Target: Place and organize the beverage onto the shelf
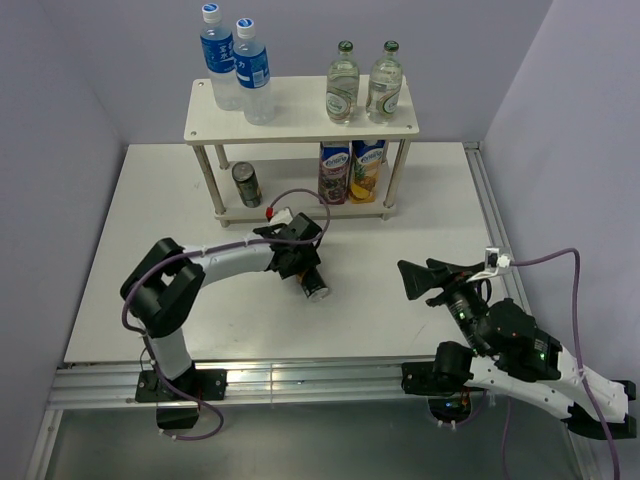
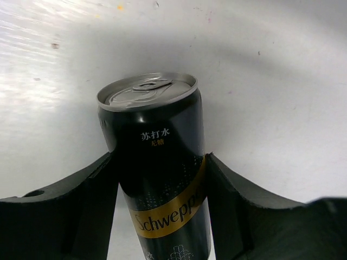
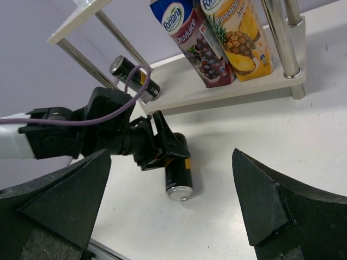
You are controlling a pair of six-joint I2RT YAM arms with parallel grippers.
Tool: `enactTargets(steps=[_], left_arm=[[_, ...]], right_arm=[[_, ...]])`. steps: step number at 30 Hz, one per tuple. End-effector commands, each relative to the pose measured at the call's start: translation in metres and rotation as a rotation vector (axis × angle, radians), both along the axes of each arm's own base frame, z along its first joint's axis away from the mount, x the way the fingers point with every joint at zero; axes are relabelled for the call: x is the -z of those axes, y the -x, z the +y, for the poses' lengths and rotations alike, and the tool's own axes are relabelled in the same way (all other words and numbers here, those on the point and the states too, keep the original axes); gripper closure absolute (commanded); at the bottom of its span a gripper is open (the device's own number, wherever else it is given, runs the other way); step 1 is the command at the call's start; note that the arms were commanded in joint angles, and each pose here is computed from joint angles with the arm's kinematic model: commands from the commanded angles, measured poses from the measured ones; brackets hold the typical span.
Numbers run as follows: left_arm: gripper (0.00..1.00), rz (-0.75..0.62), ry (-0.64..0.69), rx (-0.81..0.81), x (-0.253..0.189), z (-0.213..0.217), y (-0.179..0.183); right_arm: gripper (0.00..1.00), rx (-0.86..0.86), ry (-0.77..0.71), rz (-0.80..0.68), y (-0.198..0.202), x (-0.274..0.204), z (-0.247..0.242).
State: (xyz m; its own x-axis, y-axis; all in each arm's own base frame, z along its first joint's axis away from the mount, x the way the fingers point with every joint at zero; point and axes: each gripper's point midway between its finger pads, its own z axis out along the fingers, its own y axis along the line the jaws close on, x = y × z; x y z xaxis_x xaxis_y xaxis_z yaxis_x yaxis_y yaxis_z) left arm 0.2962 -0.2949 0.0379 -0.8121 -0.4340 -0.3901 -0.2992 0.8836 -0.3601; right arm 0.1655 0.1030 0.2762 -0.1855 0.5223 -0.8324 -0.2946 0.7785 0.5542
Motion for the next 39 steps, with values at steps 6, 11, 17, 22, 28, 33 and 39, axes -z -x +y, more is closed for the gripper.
enactTargets(steps=[6,11,17,22,28,33,39], left_arm=[[1.00,-0.358,-0.116,0.022,-0.096,0.017,-0.017],[1.00,-0.570,-0.203,-0.032,-0.147,0.042,-0.037],[1.00,-0.795,-0.317,-0.115,-0.191,0.071,-0.055],[1.00,-0.948,-0.400,-0.171,-0.224,0.078,-0.074],[1.00,-1.022,-0.410,-0.257,-0.239,0.093,-0.102],[1.00,-1.072,-0.427,-0.317,-0.238,0.114,-0.128],[1.00,-1.100,-0.409,-0.333,-0.227,0.124,-0.153]], right_arm=[[0.01,0.026,-0.012,-0.021,-0.004,-0.017,-0.001],[0.01,0.037,-0.011,-0.029,-0.006,-0.022,-0.002],[0.01,0.033,-0.001,-0.028,-0.009,-0.022,0.007],[0.01,0.028,0.019,-0.026,-0.012,-0.019,0.016],[0.01,0.037,0.035,-0.025,-0.016,-0.017,0.021],[0.01,0.048,0.043,-0.032,-0.018,-0.013,0.022],[0.01,0.067,0.066,-0.035,-0.022,-0.008,0.024]])
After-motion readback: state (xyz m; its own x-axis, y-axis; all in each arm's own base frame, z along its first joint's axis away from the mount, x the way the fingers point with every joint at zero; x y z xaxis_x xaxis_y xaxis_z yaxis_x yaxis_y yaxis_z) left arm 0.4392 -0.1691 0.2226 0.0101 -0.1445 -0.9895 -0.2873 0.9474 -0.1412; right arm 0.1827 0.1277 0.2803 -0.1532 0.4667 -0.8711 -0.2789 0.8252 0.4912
